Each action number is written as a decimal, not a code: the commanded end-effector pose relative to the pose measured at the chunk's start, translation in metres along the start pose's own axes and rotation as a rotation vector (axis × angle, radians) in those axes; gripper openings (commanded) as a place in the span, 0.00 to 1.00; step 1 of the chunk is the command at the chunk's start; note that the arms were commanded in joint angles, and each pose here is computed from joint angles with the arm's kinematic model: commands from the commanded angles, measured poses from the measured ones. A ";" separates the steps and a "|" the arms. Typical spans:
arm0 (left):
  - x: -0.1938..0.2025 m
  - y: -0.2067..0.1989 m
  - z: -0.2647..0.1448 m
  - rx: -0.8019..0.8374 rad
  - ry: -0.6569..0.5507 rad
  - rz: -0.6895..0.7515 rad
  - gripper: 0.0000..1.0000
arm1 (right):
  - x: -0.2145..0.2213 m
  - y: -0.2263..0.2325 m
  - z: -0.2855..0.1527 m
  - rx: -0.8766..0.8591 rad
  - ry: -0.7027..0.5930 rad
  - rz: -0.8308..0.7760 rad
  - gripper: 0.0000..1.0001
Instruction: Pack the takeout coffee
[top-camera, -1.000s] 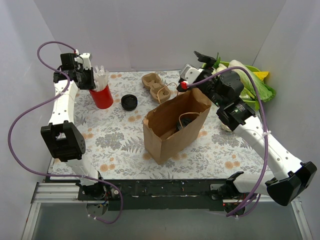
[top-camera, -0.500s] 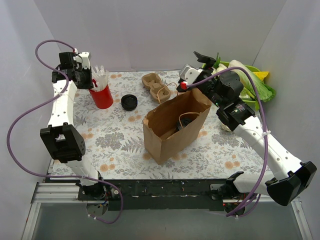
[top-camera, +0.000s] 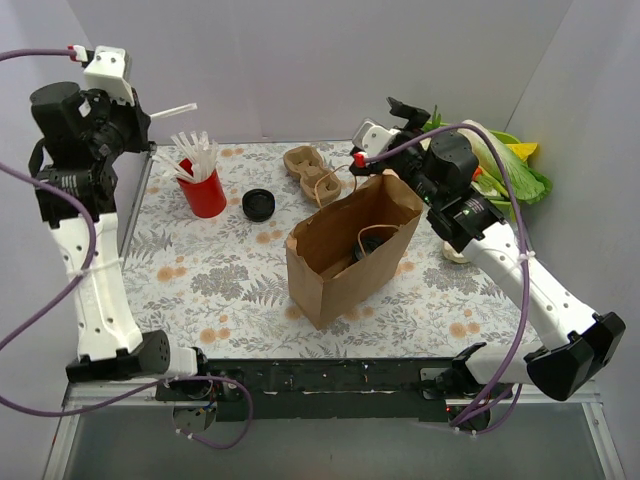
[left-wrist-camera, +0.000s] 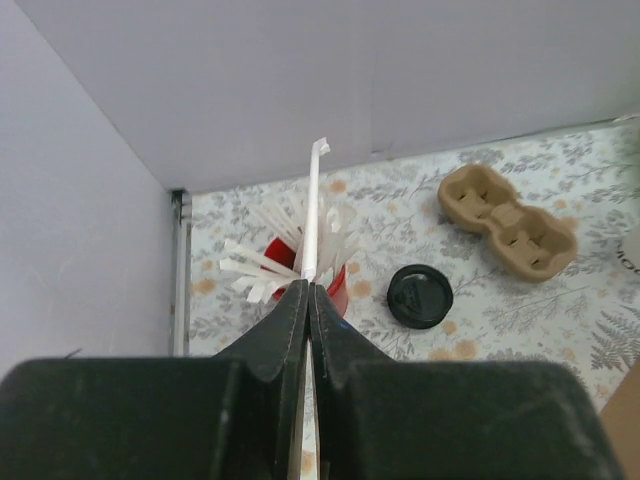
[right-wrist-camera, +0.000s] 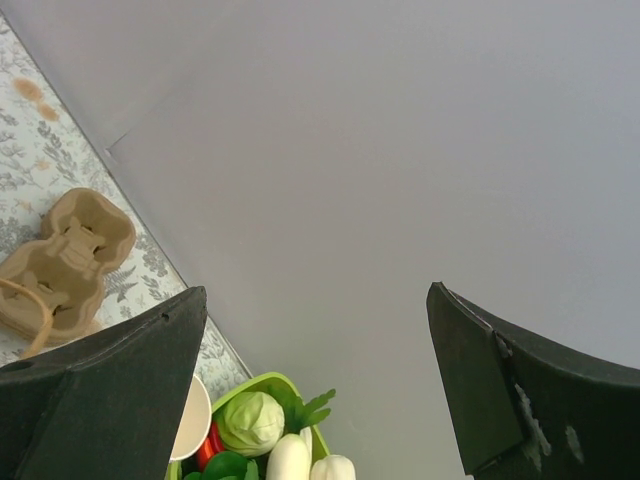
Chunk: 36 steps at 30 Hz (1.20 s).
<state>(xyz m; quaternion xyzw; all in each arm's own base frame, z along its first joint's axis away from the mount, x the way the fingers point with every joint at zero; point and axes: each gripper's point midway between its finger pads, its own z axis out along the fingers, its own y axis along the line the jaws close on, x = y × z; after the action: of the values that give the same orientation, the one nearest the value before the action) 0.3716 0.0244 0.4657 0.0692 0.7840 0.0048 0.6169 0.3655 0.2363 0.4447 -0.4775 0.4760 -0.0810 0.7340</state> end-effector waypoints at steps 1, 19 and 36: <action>-0.035 -0.046 -0.060 0.201 -0.145 0.065 0.00 | -0.015 -0.048 -0.008 0.146 0.017 0.004 0.98; -0.004 -0.192 -0.222 1.042 -0.295 0.070 0.00 | 0.080 -0.153 -0.045 0.538 0.354 0.280 0.96; 0.031 -0.196 -0.153 1.142 -0.156 -0.013 0.00 | 0.055 -0.149 -0.076 0.492 0.298 0.284 0.94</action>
<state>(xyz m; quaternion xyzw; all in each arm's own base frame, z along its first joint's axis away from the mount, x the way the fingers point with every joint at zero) 0.1910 -0.1460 0.4634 0.3762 0.6149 -0.4224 0.5495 0.3977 0.0801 0.5022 -0.2078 0.6229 -0.1711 0.7346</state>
